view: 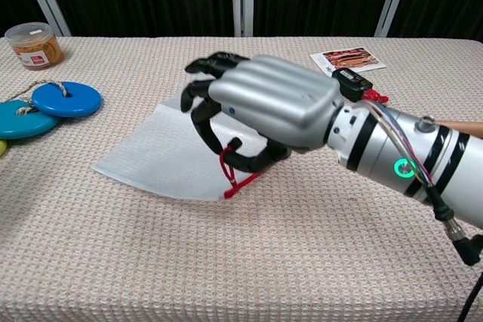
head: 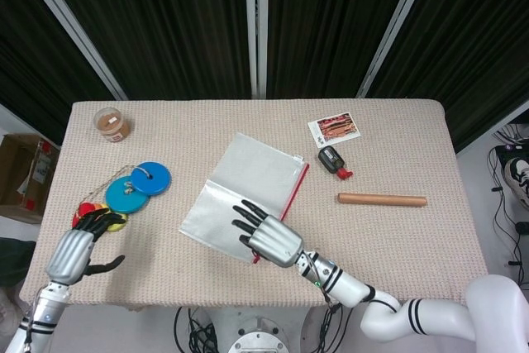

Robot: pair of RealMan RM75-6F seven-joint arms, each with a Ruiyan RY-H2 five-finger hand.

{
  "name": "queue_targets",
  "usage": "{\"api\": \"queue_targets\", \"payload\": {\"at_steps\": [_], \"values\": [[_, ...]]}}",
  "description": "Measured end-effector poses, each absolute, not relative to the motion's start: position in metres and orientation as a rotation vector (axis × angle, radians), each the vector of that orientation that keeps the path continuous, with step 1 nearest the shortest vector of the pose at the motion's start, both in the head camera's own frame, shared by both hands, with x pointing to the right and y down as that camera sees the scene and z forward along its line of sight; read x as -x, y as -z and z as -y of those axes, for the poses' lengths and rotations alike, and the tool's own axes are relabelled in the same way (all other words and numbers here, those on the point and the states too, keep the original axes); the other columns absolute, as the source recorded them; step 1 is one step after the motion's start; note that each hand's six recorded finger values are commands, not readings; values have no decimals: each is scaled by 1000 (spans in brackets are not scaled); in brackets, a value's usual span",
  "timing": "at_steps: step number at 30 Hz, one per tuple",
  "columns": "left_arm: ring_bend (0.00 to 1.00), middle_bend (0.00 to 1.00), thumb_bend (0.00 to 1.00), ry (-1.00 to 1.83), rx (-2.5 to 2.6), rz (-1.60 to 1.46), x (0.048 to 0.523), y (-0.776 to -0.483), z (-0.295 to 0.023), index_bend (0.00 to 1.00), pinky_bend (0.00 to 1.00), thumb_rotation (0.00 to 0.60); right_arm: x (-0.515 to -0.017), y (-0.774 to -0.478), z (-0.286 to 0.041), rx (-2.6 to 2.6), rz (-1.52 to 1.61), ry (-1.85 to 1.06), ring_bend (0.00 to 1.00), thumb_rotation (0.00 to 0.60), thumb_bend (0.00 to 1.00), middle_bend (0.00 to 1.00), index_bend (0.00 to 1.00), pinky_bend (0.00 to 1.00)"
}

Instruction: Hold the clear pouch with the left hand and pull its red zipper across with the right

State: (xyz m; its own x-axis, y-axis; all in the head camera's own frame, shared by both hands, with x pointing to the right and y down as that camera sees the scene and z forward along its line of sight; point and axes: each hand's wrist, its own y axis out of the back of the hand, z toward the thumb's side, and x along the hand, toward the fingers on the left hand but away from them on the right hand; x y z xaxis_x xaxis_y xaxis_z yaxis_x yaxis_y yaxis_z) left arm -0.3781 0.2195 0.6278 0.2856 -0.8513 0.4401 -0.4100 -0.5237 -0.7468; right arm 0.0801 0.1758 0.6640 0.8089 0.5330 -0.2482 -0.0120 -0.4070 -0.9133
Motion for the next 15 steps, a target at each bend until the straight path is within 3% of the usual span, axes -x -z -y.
{"api": "queue_targets", "payload": {"at_steps": [9,15], "values": [[137,231,158,822,2391,-1221,282,-636,-176,315,159,600,-40,-621,-131,1804,503,-562,0,600,583,190,696,36],[137,229,158,793,2416,-1214,252,-645,-167,315,159,600,-17,-609,-111,1819,574,-571,0,600,601,190,703,36]]}}
